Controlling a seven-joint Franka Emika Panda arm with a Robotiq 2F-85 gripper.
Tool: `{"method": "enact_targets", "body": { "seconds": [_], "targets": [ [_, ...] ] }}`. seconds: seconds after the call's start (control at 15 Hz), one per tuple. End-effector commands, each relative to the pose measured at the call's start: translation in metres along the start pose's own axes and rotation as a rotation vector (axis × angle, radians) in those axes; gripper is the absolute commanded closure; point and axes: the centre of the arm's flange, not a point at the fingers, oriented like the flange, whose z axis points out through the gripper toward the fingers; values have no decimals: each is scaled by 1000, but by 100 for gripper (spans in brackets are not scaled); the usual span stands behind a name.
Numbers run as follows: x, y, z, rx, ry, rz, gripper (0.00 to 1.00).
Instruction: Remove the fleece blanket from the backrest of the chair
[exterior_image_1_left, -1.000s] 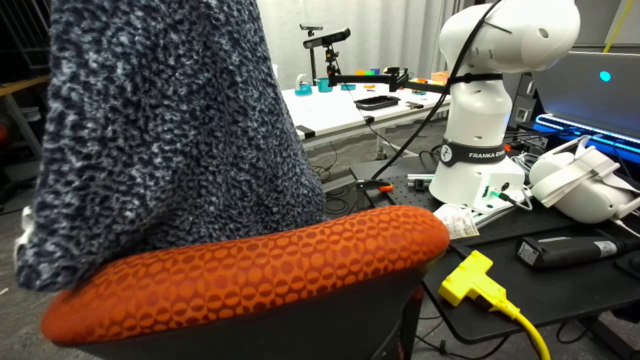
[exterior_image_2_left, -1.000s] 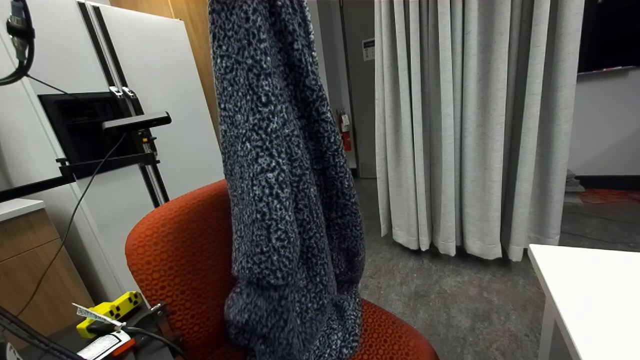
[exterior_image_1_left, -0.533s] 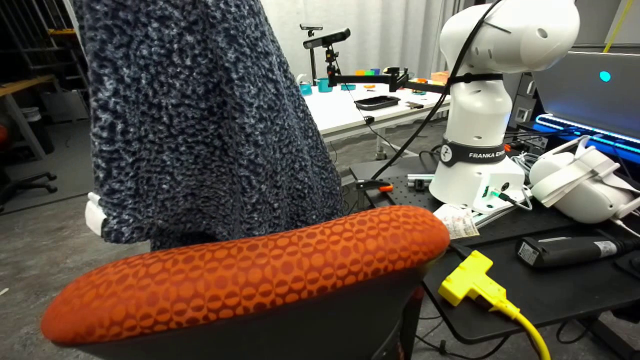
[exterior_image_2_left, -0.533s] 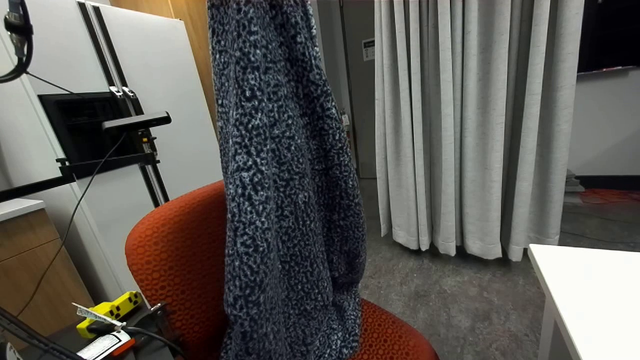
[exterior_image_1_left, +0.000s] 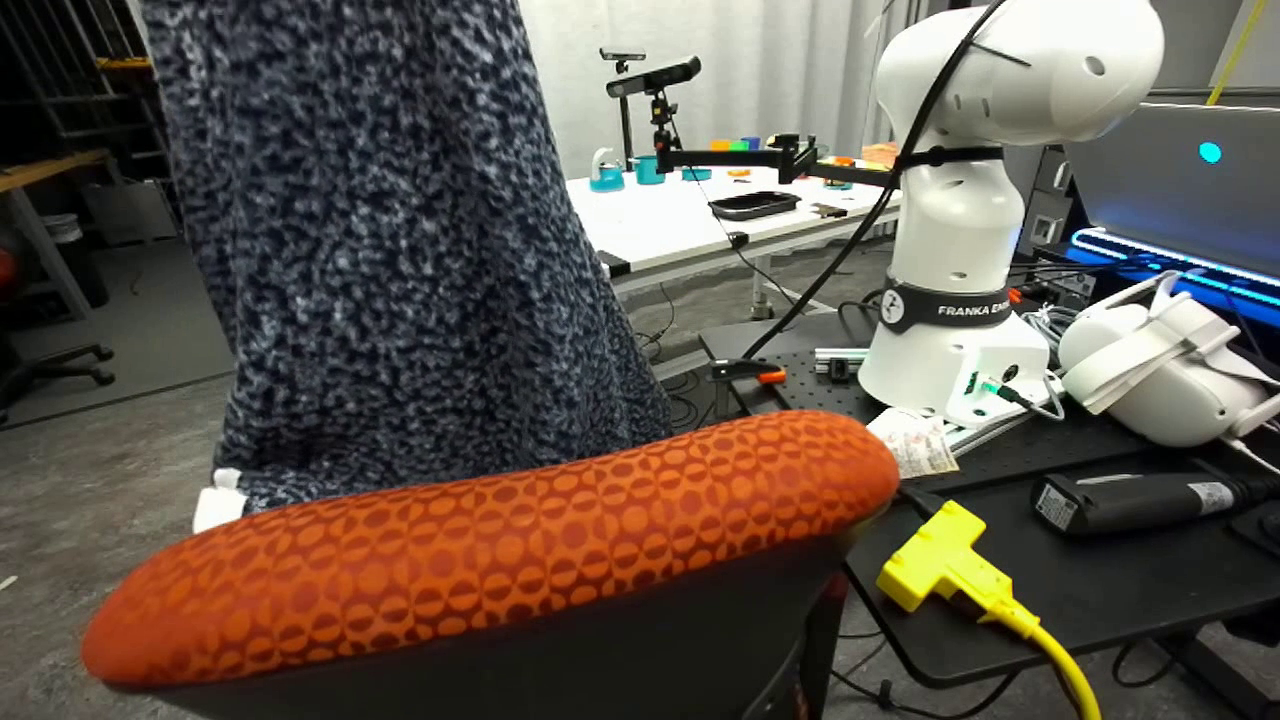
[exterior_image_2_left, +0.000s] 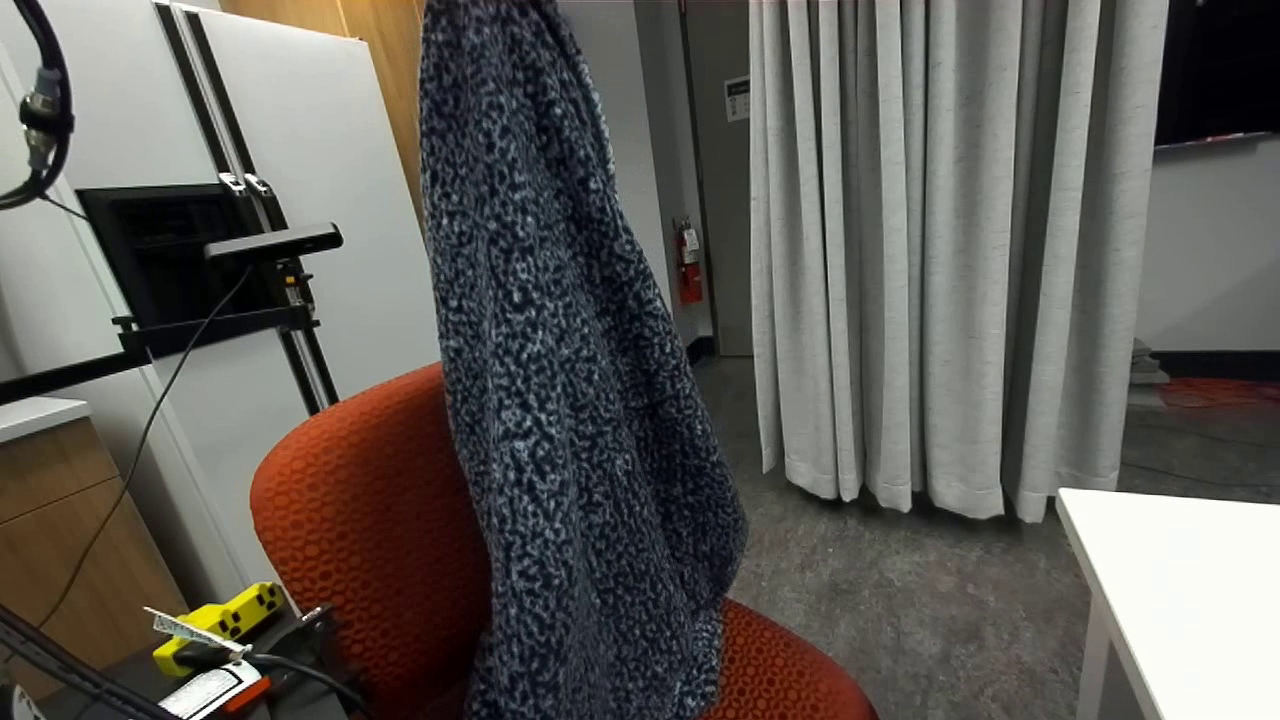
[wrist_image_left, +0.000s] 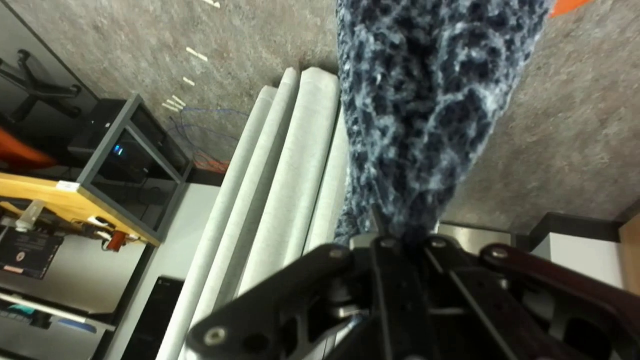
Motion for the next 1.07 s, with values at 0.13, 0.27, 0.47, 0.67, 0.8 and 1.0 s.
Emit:
{"method": "enact_targets", "body": {
  "seconds": [0.13, 0.27, 0.47, 0.67, 0.8, 1.0],
  "targets": [
    [-59, 4, 48, 50, -98, 35, 99],
    [-77, 7, 66, 67, -141, 55, 99],
    [-101, 6, 88, 101, -199, 84, 99],
    [-118, -2, 109, 158, -248, 106, 99],
    [-128, -13, 122, 190, -283, 115, 99],
    [-139, -19, 130, 227, -334, 102, 64]
  ]
}}
